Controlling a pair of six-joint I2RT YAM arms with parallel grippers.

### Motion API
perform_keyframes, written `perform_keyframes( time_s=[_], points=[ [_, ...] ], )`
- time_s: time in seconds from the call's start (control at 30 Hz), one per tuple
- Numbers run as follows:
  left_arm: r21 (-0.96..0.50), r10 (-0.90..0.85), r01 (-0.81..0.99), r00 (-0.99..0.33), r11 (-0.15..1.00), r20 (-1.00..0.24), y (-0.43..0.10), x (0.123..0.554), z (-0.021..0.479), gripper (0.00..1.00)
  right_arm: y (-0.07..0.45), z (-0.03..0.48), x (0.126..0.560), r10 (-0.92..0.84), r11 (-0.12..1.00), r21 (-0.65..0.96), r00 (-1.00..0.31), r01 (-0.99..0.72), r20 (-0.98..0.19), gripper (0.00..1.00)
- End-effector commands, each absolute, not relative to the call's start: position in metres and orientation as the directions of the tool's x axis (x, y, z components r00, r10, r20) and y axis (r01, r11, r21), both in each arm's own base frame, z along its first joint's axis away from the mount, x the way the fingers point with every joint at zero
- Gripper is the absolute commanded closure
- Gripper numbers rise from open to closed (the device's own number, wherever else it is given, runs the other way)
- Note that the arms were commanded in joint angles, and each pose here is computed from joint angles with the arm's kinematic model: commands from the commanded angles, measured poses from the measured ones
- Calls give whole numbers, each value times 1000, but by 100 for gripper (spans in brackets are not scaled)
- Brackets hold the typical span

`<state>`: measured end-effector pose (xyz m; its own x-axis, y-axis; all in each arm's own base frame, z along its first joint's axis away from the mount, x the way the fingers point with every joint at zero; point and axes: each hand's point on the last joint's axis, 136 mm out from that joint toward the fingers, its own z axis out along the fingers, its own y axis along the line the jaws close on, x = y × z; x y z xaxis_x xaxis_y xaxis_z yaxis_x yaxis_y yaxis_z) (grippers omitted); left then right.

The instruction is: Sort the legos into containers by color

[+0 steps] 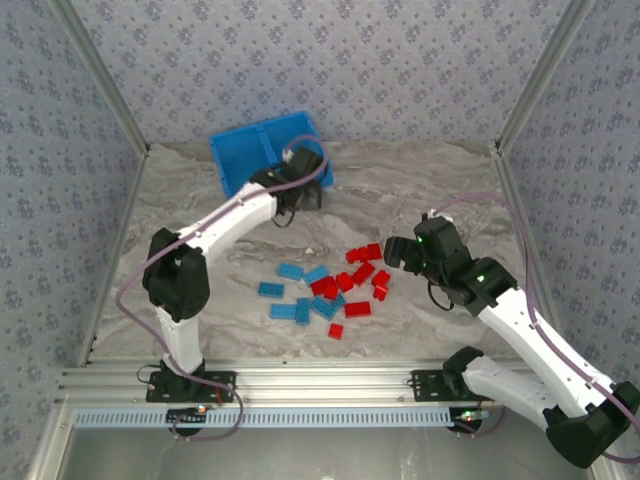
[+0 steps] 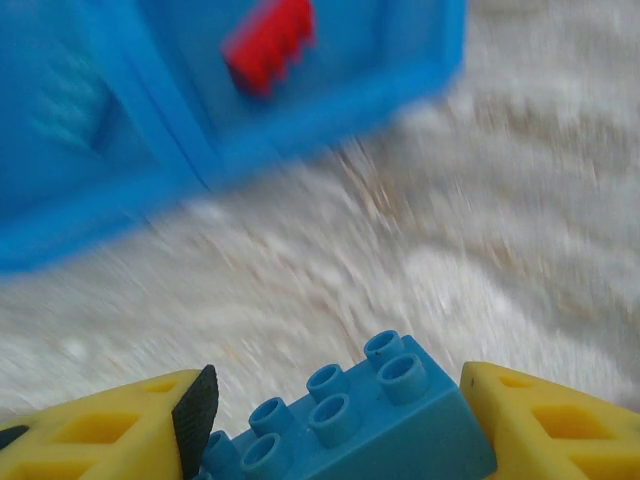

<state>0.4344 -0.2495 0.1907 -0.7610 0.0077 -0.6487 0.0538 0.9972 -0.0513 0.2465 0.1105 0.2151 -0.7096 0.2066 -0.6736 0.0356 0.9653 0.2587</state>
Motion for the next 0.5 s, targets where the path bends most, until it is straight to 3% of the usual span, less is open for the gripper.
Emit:
perform_keyframes(
  time_s=[0.0,0.23,0.47],
  points=[
    [73,35,-21,-723,997,-690,-195,465,218,50,100,214,240,235,964,254,-709,81,-665,5],
    [15,-109,-161,-731,987,-673,-134,541,204,50,94,219,231,264,956,279,-695,94,-669,5],
    [-77,-209,-204,-772,976,-601,-115,585,165,48,86,222,221,299,945,308,-682,113,-668,5]
  ],
)
